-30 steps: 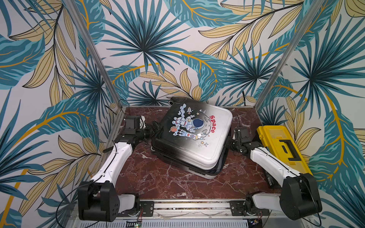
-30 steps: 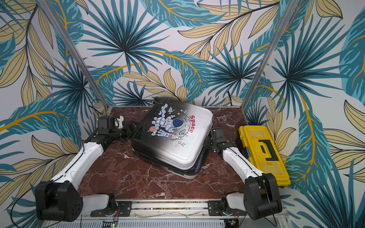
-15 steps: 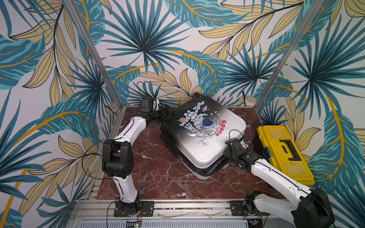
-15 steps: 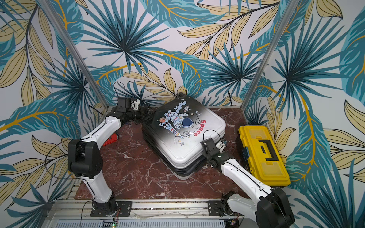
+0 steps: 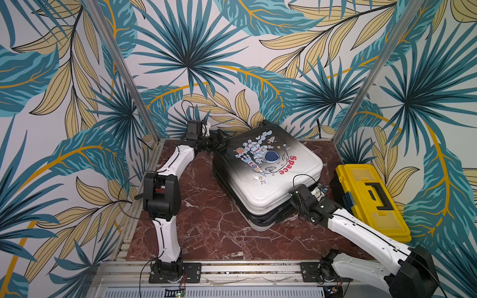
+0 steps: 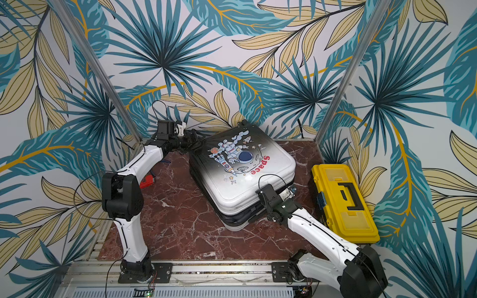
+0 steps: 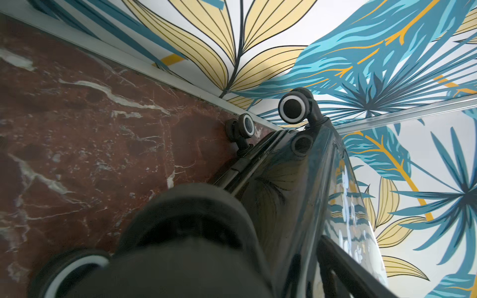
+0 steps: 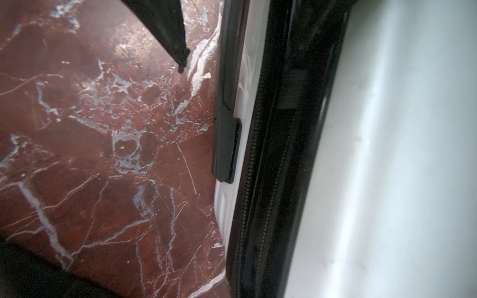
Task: Close the suitcase zippers
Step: Adjust the suitcase at the center of the board.
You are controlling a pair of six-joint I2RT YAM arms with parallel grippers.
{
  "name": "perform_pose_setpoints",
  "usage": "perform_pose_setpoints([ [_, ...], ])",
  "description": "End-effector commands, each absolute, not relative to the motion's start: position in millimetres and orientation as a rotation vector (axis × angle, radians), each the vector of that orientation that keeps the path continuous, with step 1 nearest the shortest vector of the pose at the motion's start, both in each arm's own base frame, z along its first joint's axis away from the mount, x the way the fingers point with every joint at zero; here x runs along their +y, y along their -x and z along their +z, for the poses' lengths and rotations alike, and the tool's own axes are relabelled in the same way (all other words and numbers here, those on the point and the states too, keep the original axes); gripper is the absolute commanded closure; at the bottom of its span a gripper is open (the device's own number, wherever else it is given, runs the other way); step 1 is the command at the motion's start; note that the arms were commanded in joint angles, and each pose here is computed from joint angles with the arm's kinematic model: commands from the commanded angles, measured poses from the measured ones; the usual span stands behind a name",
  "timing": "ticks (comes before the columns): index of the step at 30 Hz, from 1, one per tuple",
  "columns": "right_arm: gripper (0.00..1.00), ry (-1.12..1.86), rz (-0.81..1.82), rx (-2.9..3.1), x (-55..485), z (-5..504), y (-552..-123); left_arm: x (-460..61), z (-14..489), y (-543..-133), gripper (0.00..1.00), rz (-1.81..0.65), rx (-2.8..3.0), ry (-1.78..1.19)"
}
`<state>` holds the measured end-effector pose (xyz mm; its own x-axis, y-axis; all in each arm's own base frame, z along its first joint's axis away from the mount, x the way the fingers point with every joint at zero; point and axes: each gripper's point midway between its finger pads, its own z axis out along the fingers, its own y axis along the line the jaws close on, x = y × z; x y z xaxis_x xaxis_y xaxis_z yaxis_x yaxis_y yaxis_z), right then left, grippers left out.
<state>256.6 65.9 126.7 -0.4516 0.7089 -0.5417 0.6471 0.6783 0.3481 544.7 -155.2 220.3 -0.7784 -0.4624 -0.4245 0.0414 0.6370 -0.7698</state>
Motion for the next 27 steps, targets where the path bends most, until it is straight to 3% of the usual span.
perform_pose_setpoints([
  [1,0.30,-0.923,0.067,2.256,59,143,-247,-123,214,-522,0.04,-0.934,2.298,0.372],
  [8,0.28,-0.547,-0.068,2.347,45,187,-230,-88,223,-448,0.04,-0.730,2.328,0.412],
  [14,0.25,-0.212,-0.076,2.311,51,243,-251,-95,202,-367,0.06,-0.719,2.355,0.512],
  [18,0.22,-0.021,0.059,2.311,61,260,-269,-106,178,-330,0.12,-0.714,2.368,0.676],
  [27,0.14,0.164,0.155,2.287,64,271,-330,-171,173,-314,0.15,-0.775,2.344,0.764],
])
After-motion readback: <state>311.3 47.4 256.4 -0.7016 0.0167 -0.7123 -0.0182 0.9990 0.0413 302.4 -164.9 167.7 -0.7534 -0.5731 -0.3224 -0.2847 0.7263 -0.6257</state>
